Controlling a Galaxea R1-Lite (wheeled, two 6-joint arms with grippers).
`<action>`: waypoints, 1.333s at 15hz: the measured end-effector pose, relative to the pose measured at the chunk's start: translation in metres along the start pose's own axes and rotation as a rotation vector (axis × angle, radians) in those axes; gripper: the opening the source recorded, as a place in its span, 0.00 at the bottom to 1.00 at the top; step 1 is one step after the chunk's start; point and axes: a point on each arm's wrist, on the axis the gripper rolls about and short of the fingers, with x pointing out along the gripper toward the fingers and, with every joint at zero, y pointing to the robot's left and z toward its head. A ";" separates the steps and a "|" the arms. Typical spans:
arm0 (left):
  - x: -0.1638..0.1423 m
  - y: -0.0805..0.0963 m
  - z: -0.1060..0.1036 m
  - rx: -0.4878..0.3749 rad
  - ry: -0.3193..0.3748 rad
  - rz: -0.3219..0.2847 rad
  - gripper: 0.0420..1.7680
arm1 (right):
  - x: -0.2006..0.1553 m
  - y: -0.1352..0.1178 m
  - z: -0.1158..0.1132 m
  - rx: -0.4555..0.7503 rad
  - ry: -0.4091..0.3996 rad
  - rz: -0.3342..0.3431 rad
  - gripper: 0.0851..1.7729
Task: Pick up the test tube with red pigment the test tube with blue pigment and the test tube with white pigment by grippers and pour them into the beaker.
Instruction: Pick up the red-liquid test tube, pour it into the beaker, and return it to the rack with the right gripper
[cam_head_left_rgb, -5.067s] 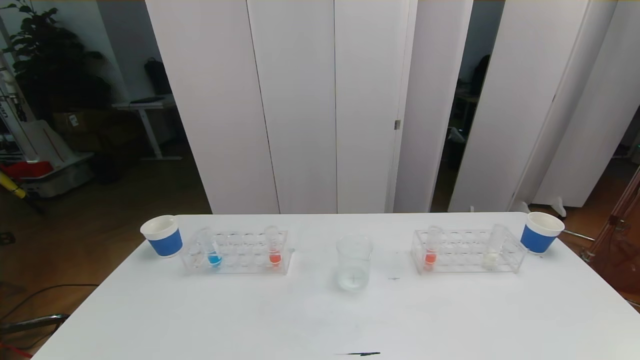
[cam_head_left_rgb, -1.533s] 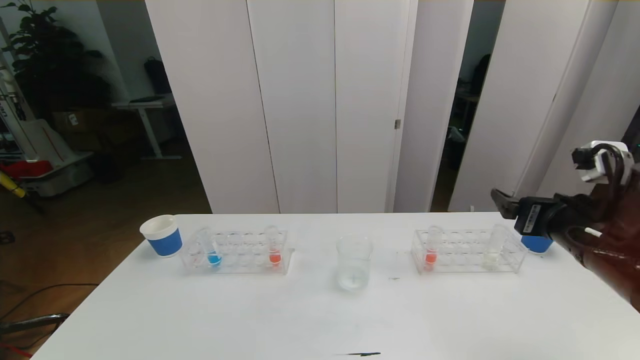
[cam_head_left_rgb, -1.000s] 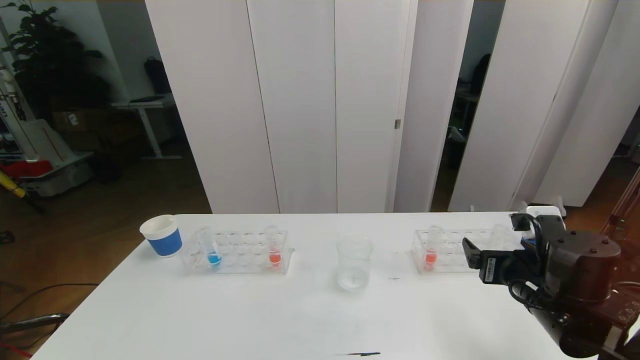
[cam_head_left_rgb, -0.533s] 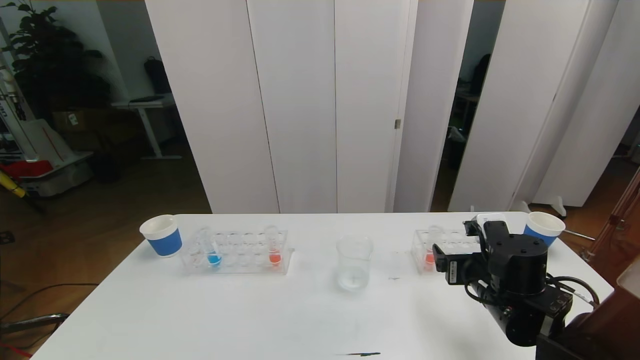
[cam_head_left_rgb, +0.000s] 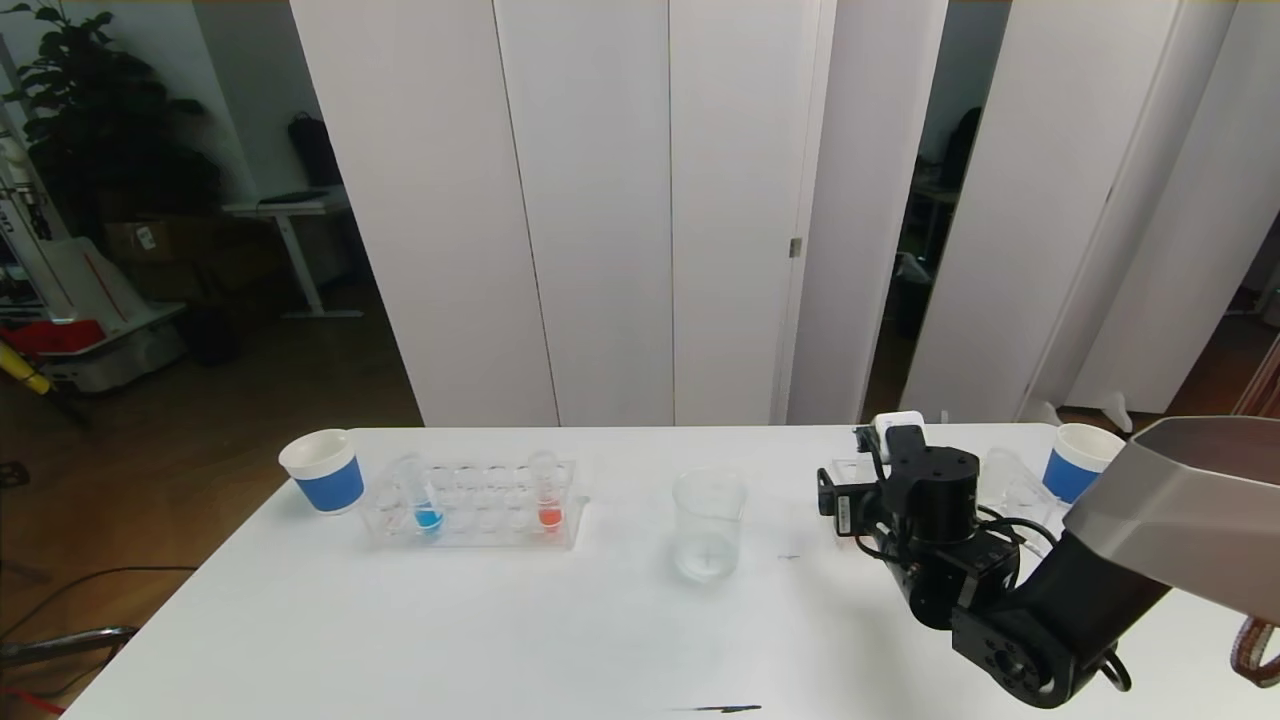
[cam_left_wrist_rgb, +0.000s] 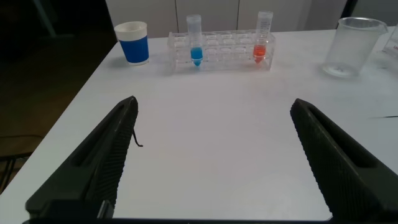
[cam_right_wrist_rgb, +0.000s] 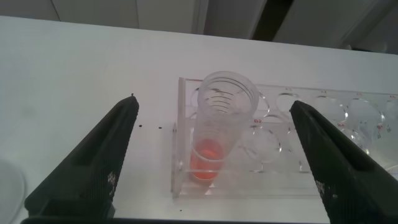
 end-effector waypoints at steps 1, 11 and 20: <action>0.000 0.000 0.000 0.000 0.000 0.000 0.99 | 0.005 0.002 -0.001 -0.008 -0.005 -0.002 0.98; 0.000 0.000 0.000 0.000 0.000 0.000 0.99 | 0.019 0.004 -0.011 -0.021 0.007 -0.013 0.71; 0.000 0.000 0.000 0.000 0.000 0.000 0.99 | 0.019 0.003 -0.010 -0.012 0.002 -0.017 0.29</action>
